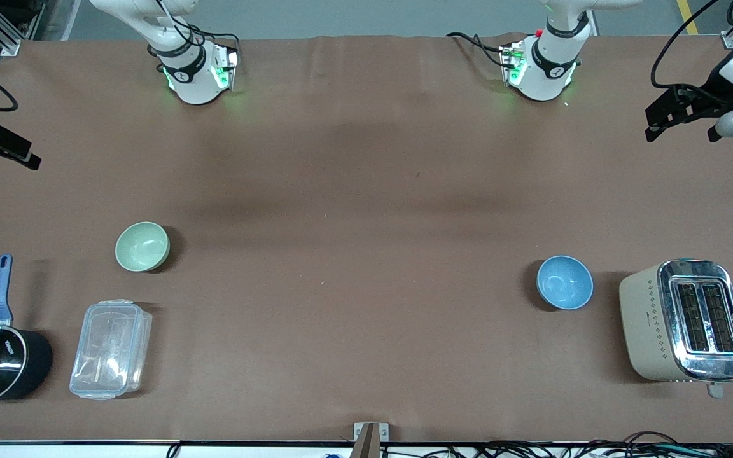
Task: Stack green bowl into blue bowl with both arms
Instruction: 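Reach the right gripper to the green bowl while the left gripper reaches the blue bowl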
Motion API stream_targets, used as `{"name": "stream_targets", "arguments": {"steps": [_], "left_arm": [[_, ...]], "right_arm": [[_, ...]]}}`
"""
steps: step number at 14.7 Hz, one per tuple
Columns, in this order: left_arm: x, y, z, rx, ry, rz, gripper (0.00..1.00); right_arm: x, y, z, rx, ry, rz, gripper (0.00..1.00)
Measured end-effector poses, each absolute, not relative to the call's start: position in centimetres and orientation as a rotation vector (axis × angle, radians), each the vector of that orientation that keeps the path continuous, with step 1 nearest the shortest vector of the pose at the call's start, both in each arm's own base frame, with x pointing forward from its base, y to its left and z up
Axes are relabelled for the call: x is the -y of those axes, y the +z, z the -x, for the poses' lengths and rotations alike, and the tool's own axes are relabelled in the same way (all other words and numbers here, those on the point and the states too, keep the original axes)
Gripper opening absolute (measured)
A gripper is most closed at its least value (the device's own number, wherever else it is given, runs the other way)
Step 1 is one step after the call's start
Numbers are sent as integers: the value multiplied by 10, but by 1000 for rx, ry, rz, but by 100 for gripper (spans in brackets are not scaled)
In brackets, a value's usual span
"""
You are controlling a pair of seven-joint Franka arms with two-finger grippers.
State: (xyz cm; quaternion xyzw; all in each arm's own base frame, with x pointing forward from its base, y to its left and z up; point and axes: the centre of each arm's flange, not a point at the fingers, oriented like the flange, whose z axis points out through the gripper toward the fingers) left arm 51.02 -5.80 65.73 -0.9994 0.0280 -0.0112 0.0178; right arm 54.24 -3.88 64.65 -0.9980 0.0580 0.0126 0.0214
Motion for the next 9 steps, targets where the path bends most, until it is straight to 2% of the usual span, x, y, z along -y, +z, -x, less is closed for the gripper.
{"name": "stream_targets", "arguments": {"steps": [5,9], "left_arm": [[57,646,-521,-94,-1,3105,100],[51,580,-570,-88,117,3074,100]], "right_arm": [[36,646,-543,-170,40,3094,100],[36,646,-543,-171,42,3094,100]]}}
